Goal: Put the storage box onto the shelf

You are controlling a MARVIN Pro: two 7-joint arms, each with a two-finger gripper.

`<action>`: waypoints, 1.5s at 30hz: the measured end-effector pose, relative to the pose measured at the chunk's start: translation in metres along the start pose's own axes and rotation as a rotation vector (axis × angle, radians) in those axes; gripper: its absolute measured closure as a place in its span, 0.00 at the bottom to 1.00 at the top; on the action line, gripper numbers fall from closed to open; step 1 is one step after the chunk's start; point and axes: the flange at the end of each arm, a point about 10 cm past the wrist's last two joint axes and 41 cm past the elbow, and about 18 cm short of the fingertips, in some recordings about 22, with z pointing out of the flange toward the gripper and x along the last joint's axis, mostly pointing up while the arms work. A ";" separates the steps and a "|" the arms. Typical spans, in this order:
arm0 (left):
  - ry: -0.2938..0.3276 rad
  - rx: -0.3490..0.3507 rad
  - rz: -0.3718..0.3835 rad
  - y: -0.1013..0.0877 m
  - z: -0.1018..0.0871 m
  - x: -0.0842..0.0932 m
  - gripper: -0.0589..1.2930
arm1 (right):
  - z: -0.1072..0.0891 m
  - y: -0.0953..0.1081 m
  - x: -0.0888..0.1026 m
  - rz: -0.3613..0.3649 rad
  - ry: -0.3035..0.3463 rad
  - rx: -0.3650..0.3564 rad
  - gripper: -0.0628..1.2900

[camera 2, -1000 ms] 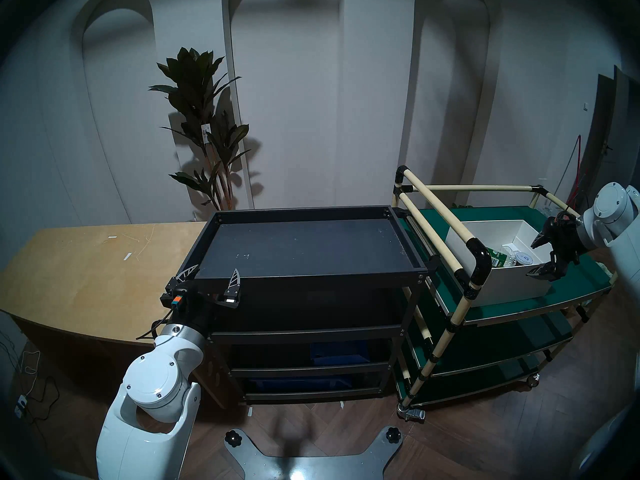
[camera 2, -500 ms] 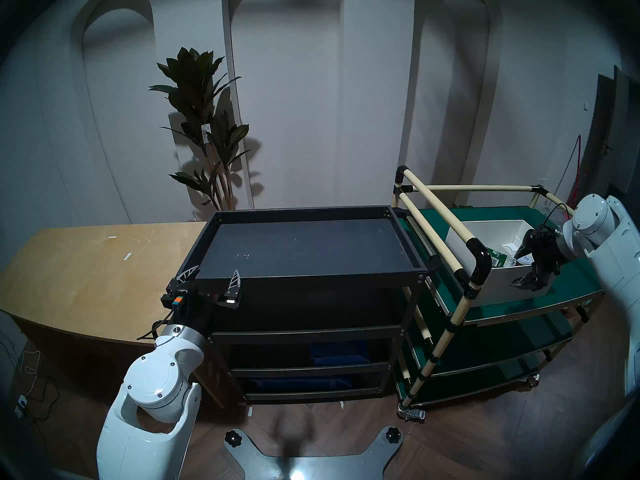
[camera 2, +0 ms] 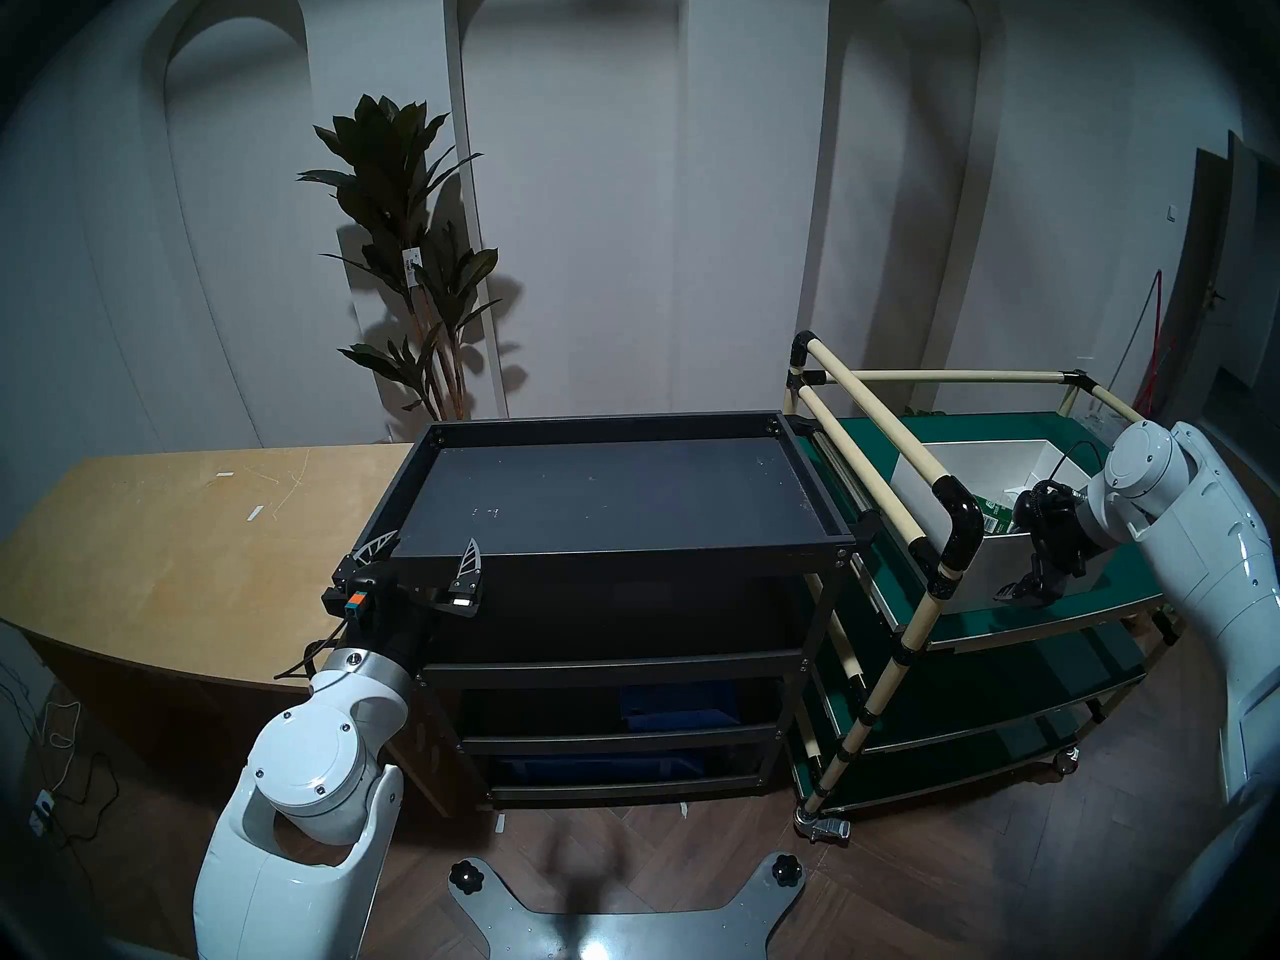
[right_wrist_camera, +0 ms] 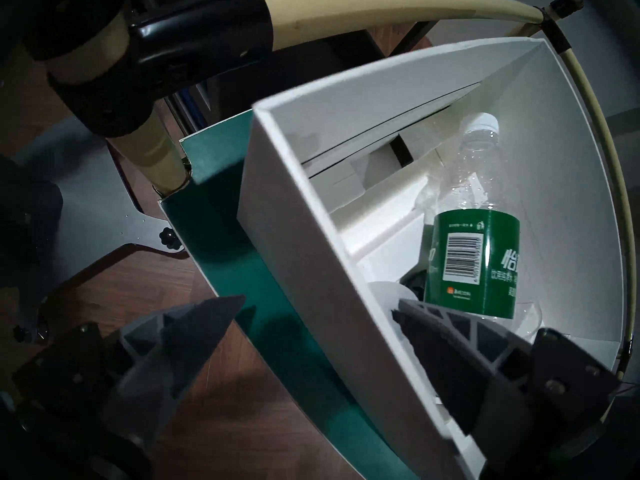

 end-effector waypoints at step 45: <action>0.008 0.002 0.002 0.000 0.002 0.002 0.03 | 0.012 0.034 0.001 0.003 -0.094 0.025 0.94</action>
